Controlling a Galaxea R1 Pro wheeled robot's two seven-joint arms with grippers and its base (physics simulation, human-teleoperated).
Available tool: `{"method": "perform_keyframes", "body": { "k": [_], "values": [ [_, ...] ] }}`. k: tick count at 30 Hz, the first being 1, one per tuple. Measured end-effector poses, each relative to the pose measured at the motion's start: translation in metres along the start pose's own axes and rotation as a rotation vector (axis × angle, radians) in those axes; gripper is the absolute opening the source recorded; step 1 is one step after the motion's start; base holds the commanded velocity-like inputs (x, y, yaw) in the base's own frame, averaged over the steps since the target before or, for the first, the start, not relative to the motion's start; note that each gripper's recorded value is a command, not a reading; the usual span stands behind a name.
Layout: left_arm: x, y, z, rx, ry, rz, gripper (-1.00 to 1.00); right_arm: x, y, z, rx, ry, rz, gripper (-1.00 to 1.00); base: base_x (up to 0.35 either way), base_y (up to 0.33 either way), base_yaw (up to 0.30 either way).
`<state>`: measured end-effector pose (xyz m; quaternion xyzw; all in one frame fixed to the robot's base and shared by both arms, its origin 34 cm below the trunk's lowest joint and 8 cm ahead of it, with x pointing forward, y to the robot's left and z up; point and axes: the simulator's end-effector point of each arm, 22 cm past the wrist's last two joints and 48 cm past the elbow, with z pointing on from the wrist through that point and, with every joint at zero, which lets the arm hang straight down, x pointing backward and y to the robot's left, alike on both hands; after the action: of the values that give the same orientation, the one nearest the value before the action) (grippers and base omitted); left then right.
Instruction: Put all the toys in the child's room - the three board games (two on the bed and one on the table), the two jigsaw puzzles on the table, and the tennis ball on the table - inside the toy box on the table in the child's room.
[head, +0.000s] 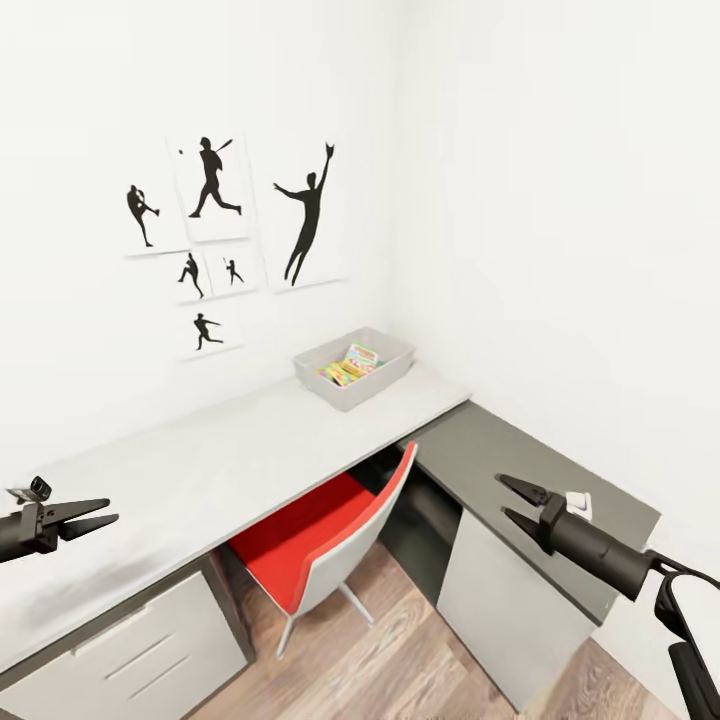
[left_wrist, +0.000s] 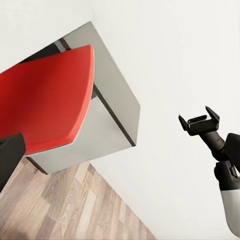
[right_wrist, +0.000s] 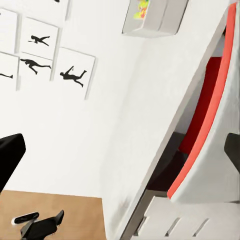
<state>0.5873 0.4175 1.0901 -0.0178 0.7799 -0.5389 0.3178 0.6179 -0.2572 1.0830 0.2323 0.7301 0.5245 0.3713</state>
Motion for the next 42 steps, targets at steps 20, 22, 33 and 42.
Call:
{"method": "perform_keyframes", "body": {
  "k": [20,22,33,42],
  "values": [
    [0.000,-0.001,-0.001,0.001,-0.001,0.003,1.00,0.000,0.000,0.000,-0.001,-0.001,0.001,1.00,-0.098,0.027,-0.276],
    [-0.001,-0.002,-0.001,0.000,-0.002,0.004,1.00,0.000,0.001,-0.001,-0.001,-0.001,0.000,1.00,-0.001,0.000,-0.279],
    [-0.002,-0.006,-0.003,0.003,-0.006,0.011,1.00,-0.002,0.006,-0.002,-0.009,-0.007,-0.006,1.00,0.000,0.000,-0.265],
    [-0.005,-0.010,-0.006,0.002,-0.009,0.022,1.00,-0.001,0.011,-0.002,-0.017,-0.005,-0.013,1.00,-0.079,0.000,-0.226]
  ]
}}
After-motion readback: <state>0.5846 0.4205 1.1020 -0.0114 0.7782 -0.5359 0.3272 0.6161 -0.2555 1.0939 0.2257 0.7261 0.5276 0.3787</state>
